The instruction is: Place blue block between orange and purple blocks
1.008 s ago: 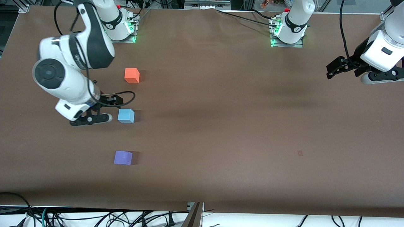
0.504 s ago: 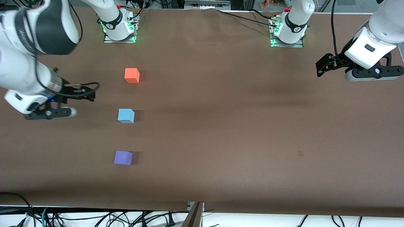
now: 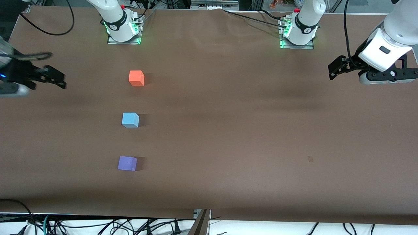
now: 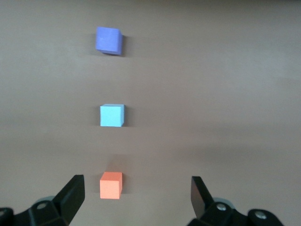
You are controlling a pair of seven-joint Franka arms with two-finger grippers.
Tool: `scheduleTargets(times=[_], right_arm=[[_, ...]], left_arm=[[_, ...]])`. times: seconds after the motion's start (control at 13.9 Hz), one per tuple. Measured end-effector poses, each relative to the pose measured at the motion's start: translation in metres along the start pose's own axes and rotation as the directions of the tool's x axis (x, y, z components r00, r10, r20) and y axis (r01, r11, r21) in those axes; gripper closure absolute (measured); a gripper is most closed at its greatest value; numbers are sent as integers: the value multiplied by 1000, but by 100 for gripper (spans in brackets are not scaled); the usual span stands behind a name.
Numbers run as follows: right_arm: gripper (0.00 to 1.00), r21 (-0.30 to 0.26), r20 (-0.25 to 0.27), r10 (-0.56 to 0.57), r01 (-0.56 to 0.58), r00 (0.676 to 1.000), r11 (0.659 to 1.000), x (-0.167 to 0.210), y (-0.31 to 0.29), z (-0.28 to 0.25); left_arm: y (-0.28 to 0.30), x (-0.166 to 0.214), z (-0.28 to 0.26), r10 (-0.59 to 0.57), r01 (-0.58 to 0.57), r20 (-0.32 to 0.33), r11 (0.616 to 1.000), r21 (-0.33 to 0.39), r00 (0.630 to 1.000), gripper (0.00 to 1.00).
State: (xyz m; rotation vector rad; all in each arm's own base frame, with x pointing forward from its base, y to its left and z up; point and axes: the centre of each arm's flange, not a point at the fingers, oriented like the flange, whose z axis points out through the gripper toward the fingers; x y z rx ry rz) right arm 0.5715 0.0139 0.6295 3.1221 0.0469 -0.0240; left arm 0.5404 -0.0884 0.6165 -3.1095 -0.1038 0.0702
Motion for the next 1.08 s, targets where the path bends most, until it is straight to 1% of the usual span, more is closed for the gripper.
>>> scheduleTargets(times=[0.14,0.36,0.65,0.79,0.94,1.08], right_arm=[[0,2,6,10,-10,1000,1000,-17,9,-10],[0,3,44,-23,23,999,1000,-31,-9,-12],[0,2,71,-35,35,997,999,-28,-17,1],[0,2,84,-31,31,996,1000,-24,-15,9],[0,2,90,-31,31,995,1000,-21,-14,13],[0,2,89,-31,31,996,1000,-20,-14,13]], left_arm=[[-1,0,0,-2,2,0,1000,0,1000,0],[-3,1,0,-6,6,0,1000,0,1000,0],[-15,3,1,-28,28,2,1000,-1,1000,0],[-36,8,4,-68,68,9,998,-1,998,0],[-60,12,10,-111,111,20,994,-1,994,0],[-67,14,12,-124,124,25,992,-1,992,0]])
